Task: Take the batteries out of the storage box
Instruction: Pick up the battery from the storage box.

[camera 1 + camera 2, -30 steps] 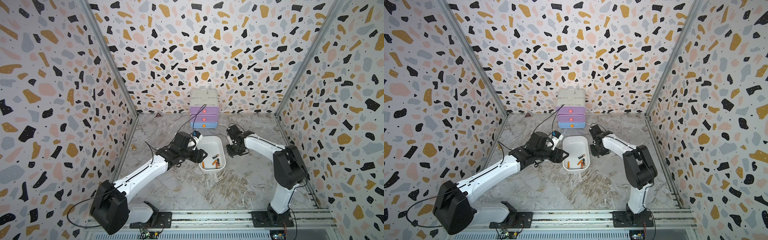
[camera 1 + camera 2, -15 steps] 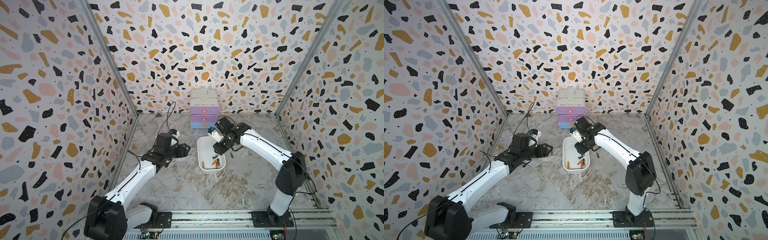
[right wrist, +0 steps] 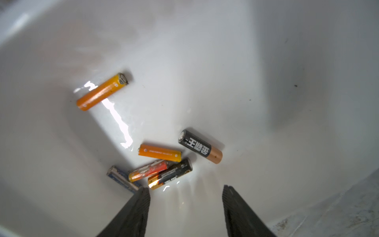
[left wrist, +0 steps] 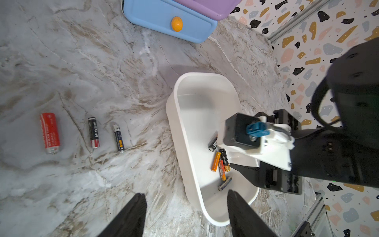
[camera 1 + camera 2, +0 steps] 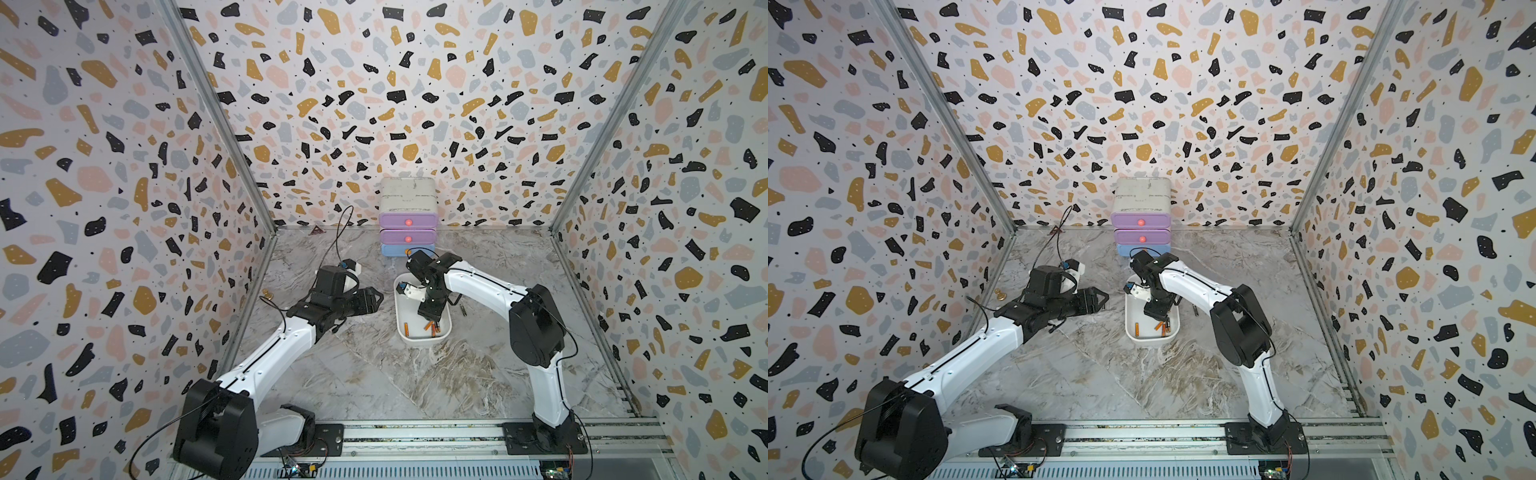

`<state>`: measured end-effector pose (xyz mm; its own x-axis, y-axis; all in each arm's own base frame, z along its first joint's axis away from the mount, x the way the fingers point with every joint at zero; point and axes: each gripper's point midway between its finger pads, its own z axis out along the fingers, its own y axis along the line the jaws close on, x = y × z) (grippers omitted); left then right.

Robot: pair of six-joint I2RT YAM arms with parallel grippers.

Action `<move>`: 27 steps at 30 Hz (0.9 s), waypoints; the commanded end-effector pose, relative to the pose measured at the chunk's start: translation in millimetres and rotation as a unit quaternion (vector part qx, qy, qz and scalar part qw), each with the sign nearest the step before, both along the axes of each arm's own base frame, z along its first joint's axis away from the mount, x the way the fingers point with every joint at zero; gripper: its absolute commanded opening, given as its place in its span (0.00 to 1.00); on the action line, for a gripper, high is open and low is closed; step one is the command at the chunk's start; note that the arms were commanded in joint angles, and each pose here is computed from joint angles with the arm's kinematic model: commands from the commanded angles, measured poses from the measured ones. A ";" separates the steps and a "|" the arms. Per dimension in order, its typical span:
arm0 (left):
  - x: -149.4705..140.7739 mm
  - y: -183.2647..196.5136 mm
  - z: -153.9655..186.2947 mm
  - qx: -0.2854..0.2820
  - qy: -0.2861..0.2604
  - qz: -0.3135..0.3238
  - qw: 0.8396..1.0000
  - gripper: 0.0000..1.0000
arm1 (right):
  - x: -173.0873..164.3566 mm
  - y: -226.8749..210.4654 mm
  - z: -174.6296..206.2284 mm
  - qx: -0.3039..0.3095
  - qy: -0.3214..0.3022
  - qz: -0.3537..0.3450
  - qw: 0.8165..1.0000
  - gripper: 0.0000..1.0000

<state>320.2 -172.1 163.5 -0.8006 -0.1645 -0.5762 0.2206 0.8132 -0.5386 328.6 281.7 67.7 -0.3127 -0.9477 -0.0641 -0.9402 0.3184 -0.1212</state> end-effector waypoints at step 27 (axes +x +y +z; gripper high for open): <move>6.4 3.8 15.9 0.018 -0.019 0.005 1.000 0.67 | 38.5 16.5 -24.1 -0.013 -0.034 0.025 0.999 0.19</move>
<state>317.3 -166.5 160.4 -0.8119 -0.1461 -0.5652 0.2033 0.8369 -0.5083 361.0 294.1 29.7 -0.2069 -0.9780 -0.0258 -0.9612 0.2081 -0.1811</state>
